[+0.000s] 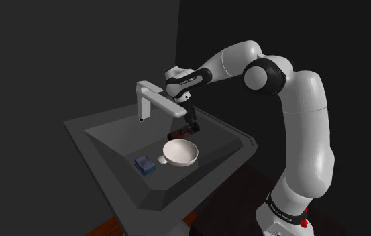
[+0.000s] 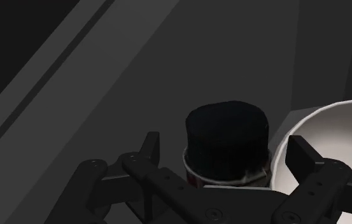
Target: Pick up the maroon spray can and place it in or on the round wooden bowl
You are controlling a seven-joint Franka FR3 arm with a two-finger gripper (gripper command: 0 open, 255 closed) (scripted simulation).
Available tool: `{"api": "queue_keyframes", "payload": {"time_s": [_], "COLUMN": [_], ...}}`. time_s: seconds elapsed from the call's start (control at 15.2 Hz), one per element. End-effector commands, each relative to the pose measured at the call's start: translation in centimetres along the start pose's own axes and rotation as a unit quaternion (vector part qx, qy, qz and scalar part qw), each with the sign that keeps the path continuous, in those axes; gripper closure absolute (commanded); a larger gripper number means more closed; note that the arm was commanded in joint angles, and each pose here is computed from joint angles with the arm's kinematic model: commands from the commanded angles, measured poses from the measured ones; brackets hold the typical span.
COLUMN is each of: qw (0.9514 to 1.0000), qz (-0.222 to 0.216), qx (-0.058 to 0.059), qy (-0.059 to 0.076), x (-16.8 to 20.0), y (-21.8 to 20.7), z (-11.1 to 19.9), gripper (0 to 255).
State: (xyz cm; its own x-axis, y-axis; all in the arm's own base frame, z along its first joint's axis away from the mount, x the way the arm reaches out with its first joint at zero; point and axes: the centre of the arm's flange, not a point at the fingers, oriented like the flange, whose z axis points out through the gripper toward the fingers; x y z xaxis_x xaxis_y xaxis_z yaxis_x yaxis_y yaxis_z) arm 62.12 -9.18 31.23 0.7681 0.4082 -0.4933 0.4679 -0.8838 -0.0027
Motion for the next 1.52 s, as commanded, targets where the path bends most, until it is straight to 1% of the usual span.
{"api": "queue_keyframes", "payload": {"time_s": [0.0,0.59,0.66,1.25,1.45], "qw": [1.0,1.0,1.0,1.0,1.0], "qz": [0.0,0.0,0.0,0.0,0.0], "qx": [0.001,0.001,0.001,0.001,0.001], "qy": [0.0,0.0,0.0,0.0,0.0], "x": [0.0,0.0,0.0,0.0,-0.8], "y": [0.0,0.0,0.0,0.0,0.0], "z": [1.1,1.4,1.4,1.4,0.0], "gripper": [0,0,255,255,255]}}
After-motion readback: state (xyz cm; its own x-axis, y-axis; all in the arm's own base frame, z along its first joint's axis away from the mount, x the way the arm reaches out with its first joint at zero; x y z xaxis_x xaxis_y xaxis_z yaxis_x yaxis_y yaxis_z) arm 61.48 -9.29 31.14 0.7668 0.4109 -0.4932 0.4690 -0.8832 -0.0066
